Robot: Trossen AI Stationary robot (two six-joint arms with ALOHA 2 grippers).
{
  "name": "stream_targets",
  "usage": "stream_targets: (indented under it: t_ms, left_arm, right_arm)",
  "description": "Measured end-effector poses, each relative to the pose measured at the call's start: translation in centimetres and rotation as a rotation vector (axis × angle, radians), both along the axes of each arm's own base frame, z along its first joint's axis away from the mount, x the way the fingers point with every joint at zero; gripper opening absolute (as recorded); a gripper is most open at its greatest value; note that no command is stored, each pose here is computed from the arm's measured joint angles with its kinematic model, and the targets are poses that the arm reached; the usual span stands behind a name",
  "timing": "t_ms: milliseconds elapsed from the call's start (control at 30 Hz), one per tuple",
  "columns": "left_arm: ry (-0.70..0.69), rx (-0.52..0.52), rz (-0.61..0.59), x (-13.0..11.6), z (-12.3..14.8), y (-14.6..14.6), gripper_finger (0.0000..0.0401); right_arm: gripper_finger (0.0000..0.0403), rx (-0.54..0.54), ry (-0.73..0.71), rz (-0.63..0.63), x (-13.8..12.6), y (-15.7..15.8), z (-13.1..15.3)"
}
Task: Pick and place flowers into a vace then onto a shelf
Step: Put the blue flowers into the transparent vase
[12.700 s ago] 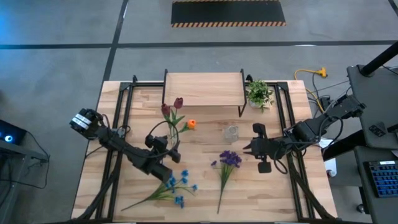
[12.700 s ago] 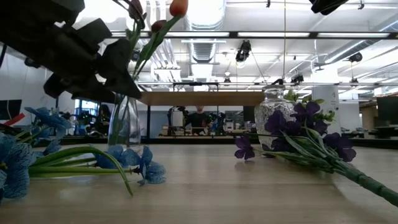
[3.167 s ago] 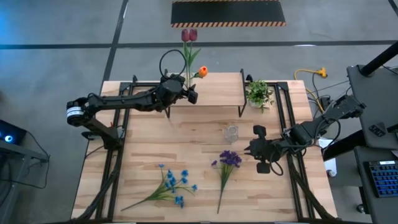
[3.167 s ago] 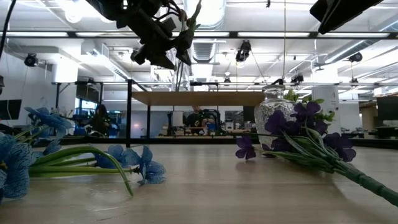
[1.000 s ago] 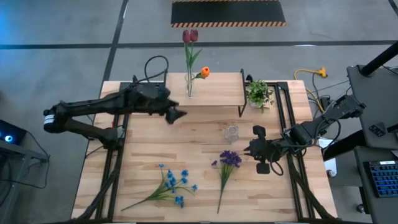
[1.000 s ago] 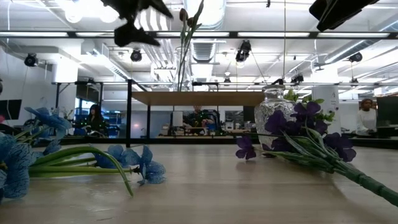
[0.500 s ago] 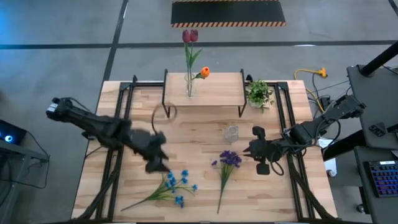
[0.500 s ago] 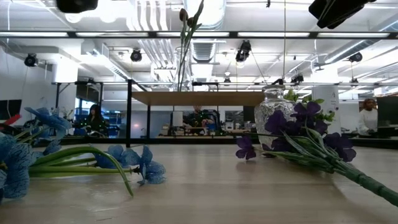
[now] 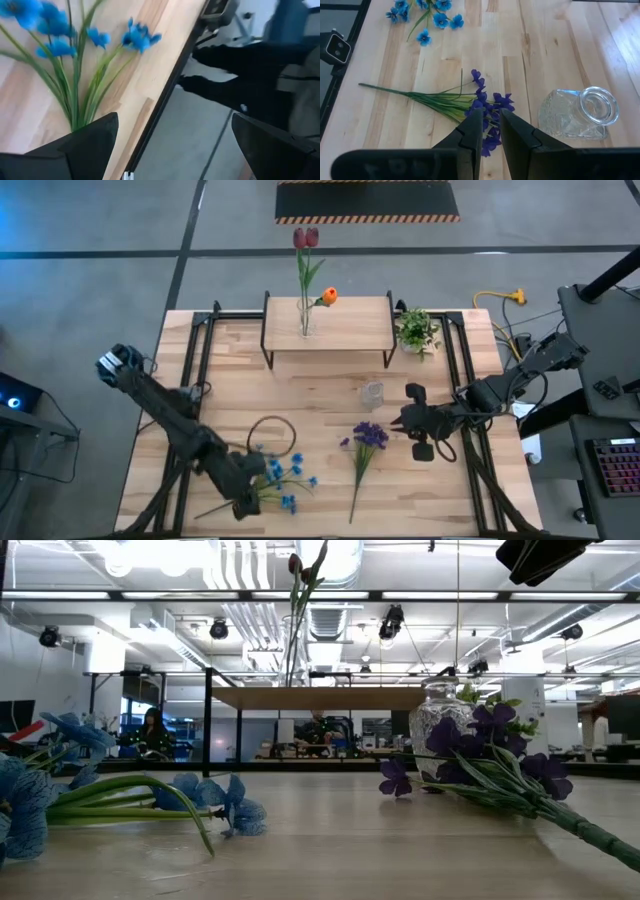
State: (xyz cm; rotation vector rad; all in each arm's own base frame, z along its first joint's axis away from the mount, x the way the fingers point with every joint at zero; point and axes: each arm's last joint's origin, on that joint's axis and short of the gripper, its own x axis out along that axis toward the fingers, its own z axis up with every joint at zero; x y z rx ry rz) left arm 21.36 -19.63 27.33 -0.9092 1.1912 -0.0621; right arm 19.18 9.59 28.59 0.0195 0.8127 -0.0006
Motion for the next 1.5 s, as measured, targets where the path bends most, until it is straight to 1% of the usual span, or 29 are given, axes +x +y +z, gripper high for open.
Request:
stream_targets:
  t_ms: [233, 367, 500, 600, 833, 967, 1167, 1333, 1500]
  left_arm:
    - [0.051, 0.1, -0.02, 0.5, -2.8, -3.8, 0.0373]
    - [0.119, 0.176, -0.049, 0.6, -4.3, -5.3, 0.0373]
    - [0.236, 0.314, -0.07, 0.2, -5.2, -5.9, 0.0373]
    - [0.277, 0.409, -0.077, -0.2, -5.7, -6.0, 0.0373]
    - [0.261, 0.495, -0.067, -0.5, -7.1, -6.0, 0.0373]
    - [0.291, 0.526, -0.063, -0.9, -8.2, -5.6, 0.0373]
    - [0.304, 0.535, -0.066, -1.1, -8.8, -5.3, 0.0373]
    - [0.306, 0.491, -0.078, -1.4, -10.3, -5.2, 0.0373]
    - [0.371, 0.469, -0.104, -1.8, -11.6, -4.9, 0.0373]
  right_arm:
    - [0.0056, 0.003, -0.004, 0.005, 0.0, 0.0, 0.0]
    - [0.0056, 0.002, -0.008, 0.007, 0.1, 0.0, 0.1]
    - [0.0056, 0.0, -0.01, 0.01, 0.1, 0.1, 0.1]
    - [0.0056, 0.001, -0.011, 0.01, 0.1, 0.1, 0.1]
    - [0.0056, 0.002, -0.012, 0.01, 0.1, 0.1, 0.1]
    - [0.0056, 0.002, -0.013, 0.01, 0.1, 0.1, 0.1]
    - [0.0056, 0.004, -0.013, 0.007, 0.1, 0.1, 0.1]
    - [0.0056, 0.004, -0.013, 0.007, 0.1, 0.1, 0.1]
    - [0.0056, 0.003, -0.012, 0.007, 0.1, 0.1, 0.1]
